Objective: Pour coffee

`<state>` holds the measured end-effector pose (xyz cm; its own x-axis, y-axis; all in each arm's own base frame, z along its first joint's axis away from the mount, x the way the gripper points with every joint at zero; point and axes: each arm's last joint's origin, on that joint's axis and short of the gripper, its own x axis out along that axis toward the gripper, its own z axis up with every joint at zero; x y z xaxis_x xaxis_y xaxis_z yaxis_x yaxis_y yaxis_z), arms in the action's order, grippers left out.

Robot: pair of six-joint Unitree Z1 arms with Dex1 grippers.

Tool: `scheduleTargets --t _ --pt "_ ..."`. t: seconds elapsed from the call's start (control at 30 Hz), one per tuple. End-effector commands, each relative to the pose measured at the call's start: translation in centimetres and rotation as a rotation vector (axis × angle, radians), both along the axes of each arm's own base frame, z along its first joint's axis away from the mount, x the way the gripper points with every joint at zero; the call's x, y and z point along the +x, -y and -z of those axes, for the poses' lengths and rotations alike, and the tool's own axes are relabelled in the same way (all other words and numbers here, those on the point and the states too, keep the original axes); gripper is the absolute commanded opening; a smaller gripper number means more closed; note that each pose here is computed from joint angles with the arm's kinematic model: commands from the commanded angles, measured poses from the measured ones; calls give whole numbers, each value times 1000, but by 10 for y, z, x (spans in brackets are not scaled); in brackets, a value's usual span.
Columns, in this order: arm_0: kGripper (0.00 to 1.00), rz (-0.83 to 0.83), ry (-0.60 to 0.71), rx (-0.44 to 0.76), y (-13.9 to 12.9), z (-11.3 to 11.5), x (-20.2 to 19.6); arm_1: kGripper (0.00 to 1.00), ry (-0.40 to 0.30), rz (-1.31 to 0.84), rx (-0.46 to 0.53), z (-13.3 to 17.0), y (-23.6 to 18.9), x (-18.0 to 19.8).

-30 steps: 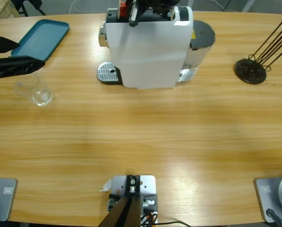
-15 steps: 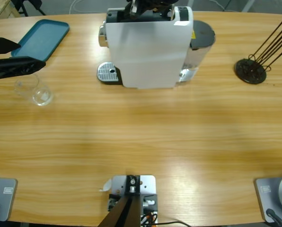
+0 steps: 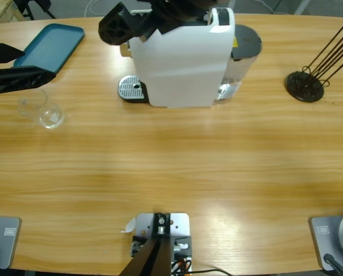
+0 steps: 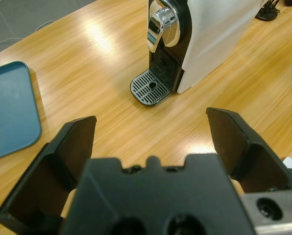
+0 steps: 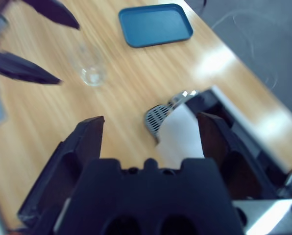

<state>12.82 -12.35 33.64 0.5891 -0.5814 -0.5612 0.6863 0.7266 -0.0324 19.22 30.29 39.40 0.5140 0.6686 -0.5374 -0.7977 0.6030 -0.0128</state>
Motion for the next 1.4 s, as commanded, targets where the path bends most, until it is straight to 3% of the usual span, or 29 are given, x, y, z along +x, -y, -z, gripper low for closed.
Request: scheduleTargets --t 0.03,0.13,0.17,0.27,0.33,0.47,0.73,1.03,1.27,1.4 --pt "1000 4 -28 -28 -2 5 -7 0 -259 387 129 7 71 -45" --pt "1000 16 -21 -44 -3 3 -12 0 -317 544 165 13 94 -54" --pt "1000 20 -19 -46 -4 2 -14 0 -296 579 176 11 99 -55" --pt "1000 24 -19 -55 -5 0 -17 0 -140 788 248 7 112 -42" --pt "1000 30 -20 -62 -5 -1 -19 0 -122 877 327 8 110 -17" --pt "1000 34 -23 -58 -4 -1 -18 0 -187 907 485 2 81 26" --pt "1000 33 -48 -32 -4 9 -18 0 -282 801 584 3 47 45" --pt "1000 33 -52 -29 -5 11 -20 0 -331 674 591 6 7 49" --pt "1000 33 -50 -30 -8 9 -22 0 -395 606 527 39 -22 58" --pt "1000 32 -53 -26 -8 10 -22 0 -444 584 450 77 -35 58"
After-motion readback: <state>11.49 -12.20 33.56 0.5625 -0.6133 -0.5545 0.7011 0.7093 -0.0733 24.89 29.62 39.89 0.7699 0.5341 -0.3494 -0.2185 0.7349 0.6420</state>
